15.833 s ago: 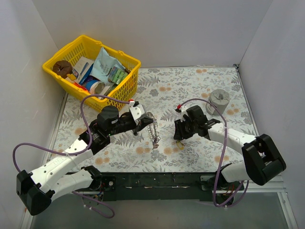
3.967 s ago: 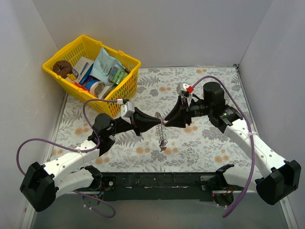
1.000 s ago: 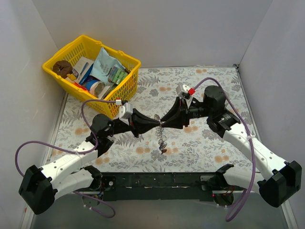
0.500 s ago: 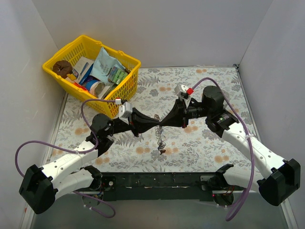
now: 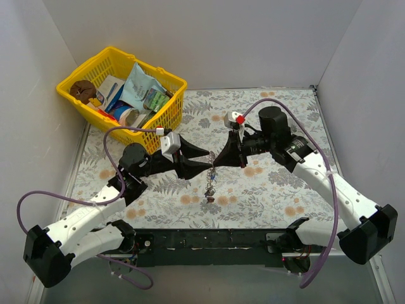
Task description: Put the keys on the keyring
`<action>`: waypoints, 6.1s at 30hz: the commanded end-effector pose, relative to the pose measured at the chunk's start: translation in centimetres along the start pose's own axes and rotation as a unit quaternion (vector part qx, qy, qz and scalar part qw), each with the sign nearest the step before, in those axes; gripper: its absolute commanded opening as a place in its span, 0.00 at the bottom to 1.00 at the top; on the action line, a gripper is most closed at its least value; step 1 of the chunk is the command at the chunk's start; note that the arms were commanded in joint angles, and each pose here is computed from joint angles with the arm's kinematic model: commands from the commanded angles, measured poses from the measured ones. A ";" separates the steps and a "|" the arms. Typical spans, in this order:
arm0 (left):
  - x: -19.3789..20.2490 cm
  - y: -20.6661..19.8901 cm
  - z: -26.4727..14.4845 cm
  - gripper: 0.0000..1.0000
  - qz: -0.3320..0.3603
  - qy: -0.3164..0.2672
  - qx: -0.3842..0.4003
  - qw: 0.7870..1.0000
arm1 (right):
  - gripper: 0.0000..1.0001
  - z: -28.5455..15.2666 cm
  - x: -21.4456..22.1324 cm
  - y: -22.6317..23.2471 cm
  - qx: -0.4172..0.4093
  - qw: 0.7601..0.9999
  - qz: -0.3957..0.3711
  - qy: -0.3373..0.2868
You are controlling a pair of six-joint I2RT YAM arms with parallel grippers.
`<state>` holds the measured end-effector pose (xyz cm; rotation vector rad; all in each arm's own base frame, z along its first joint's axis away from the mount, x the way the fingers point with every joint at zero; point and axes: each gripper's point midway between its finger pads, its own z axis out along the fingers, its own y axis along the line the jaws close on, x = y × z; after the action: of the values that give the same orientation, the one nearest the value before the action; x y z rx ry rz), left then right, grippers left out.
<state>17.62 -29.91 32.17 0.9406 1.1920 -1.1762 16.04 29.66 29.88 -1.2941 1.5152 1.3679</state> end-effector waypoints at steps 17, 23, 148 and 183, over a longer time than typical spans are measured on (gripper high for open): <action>2.7 0.0 0.7 0.56 -0.049 0.119 0.090 0.988 | 0.01 -1.7 3.2 -1.0 0.002 0.987 0.003 0.164; 3.6 -0.2 1.4 0.50 -0.075 0.128 0.124 0.981 | 0.01 -1.3 3.4 -0.5 -0.023 0.987 0.017 0.159; -5.7 -0.2 -0.3 0.00 -0.037 -0.192 0.048 0.980 | 0.01 -1.2 -2.5 0.5 0.019 0.997 -0.064 -0.042; -5.2 -0.5 -0.6 0.00 -0.042 -0.183 0.045 0.981 | 0.49 -2.7 -5.7 1.1 0.098 0.982 -0.121 -0.103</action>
<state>17.75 -29.45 34.75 0.7148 0.9917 -1.4438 16.31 28.30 32.96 -1.1944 1.3783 1.1785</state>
